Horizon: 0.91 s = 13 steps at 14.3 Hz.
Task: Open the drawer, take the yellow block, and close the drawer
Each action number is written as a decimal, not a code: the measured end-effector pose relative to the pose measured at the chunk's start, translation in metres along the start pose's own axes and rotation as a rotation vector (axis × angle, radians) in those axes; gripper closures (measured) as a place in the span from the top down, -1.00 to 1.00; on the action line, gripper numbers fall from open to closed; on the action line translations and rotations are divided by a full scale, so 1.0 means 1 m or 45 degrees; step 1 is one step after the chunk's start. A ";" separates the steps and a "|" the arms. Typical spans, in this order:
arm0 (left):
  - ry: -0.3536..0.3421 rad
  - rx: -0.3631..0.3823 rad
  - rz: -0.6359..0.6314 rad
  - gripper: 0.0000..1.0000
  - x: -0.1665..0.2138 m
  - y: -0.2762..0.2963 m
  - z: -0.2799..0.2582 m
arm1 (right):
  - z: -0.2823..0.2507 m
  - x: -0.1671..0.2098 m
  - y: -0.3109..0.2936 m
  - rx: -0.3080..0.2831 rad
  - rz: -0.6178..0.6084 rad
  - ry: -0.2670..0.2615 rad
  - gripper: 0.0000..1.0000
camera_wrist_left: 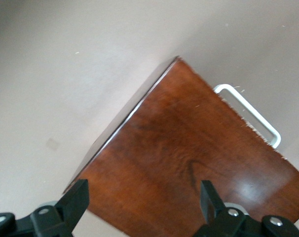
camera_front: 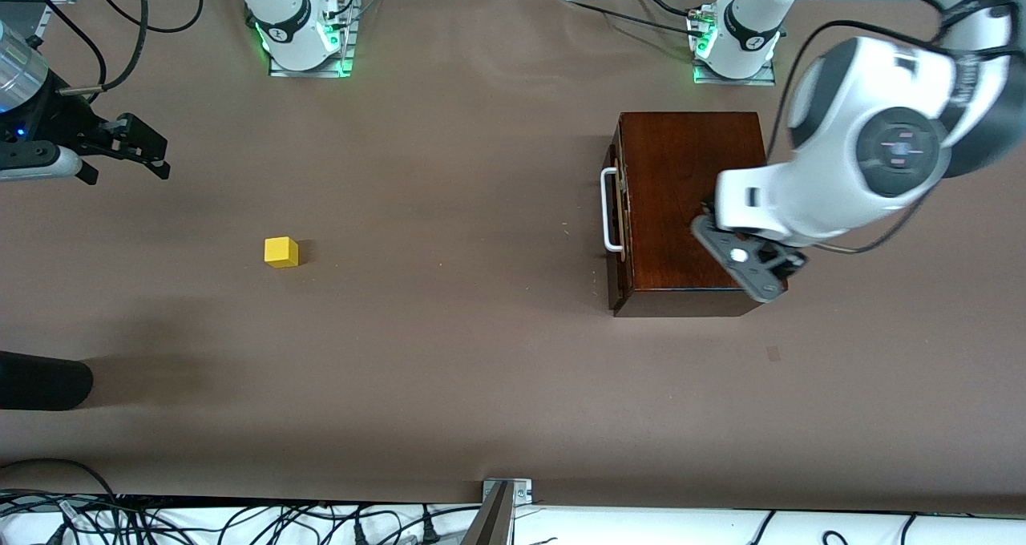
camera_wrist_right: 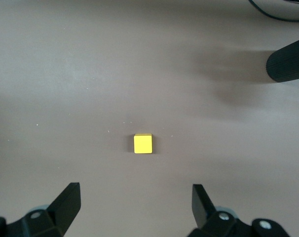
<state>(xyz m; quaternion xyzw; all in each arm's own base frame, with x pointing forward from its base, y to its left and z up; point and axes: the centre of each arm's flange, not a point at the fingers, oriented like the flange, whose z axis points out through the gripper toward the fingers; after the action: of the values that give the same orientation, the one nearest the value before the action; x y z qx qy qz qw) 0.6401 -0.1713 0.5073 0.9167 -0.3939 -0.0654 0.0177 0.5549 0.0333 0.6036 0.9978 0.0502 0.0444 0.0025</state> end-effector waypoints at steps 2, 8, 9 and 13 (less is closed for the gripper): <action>0.030 0.014 -0.054 1.00 -0.018 -0.015 -0.017 | 0.000 0.000 -0.001 0.000 -0.002 0.001 1.00; 0.153 0.070 -0.666 1.00 -0.100 -0.034 -0.088 | -0.001 0.000 -0.001 0.000 -0.003 0.002 1.00; 0.178 0.070 -0.765 1.00 -0.114 -0.033 -0.092 | -0.001 0.000 -0.001 0.000 -0.003 0.002 1.00; 0.216 0.056 -0.999 1.00 -0.163 -0.039 -0.086 | -0.001 0.000 -0.001 0.000 -0.003 0.002 1.00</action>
<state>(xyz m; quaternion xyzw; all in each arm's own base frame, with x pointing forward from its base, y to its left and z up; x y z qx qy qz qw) 0.5690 -0.0283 0.6062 0.9998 -0.0124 0.0171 0.0042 0.5548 0.0348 0.6046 0.9977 0.0515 0.0451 0.0025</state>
